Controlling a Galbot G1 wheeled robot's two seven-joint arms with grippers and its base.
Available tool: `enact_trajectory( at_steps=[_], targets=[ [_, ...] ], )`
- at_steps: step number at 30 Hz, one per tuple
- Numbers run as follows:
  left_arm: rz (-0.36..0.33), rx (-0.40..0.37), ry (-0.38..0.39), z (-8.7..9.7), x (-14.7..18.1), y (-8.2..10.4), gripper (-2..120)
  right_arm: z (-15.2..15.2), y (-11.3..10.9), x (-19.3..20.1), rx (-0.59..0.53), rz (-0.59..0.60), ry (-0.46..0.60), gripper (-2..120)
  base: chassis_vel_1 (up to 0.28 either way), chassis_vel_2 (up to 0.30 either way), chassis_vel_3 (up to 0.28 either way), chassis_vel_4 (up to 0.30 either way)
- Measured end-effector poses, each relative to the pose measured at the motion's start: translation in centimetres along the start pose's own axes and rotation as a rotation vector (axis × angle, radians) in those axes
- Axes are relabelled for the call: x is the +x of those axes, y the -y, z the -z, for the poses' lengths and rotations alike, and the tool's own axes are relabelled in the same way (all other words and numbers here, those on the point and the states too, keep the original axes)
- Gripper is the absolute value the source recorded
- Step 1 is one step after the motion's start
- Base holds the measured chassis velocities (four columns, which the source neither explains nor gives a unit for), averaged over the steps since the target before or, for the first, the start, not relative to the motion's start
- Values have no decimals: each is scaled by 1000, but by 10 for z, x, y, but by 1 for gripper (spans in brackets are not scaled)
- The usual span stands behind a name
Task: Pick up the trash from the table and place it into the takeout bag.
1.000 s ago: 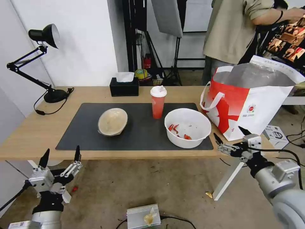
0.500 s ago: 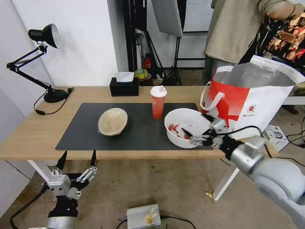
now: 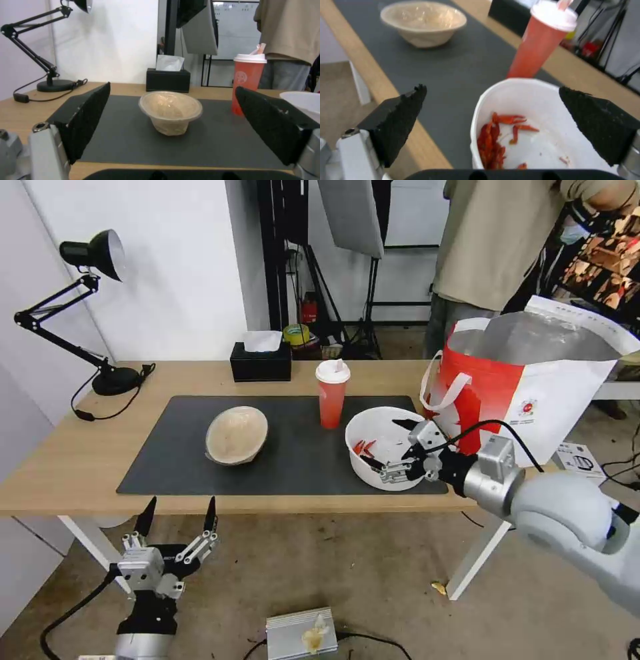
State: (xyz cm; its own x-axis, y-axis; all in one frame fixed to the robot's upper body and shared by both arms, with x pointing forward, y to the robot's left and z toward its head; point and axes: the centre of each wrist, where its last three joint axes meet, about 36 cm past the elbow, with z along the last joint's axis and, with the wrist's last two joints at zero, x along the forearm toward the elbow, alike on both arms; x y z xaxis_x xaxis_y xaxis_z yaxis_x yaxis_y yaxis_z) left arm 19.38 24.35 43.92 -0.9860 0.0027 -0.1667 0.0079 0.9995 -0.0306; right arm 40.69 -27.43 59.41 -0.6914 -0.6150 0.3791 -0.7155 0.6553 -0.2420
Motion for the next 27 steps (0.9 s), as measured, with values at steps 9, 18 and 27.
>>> enact_trajectory(
  at_steps=[9, 18, 27],
  targets=[
    [-5, -1, -1, -3, -1, -1, 100, 21, 17, 6, -50, 42, -149, 100, 0, 0, 0, 0],
    [-15, -6, -2, -5, -2, -2, 100, 24, 19, 8, -101, 71, -221, 100, 0, 0, 0, 0],
    [-22, -21, 12, -1, -4, -5, 100, 24, 20, 8, -133, 99, -254, 100, 0, 0, 0, 0]
  ],
)
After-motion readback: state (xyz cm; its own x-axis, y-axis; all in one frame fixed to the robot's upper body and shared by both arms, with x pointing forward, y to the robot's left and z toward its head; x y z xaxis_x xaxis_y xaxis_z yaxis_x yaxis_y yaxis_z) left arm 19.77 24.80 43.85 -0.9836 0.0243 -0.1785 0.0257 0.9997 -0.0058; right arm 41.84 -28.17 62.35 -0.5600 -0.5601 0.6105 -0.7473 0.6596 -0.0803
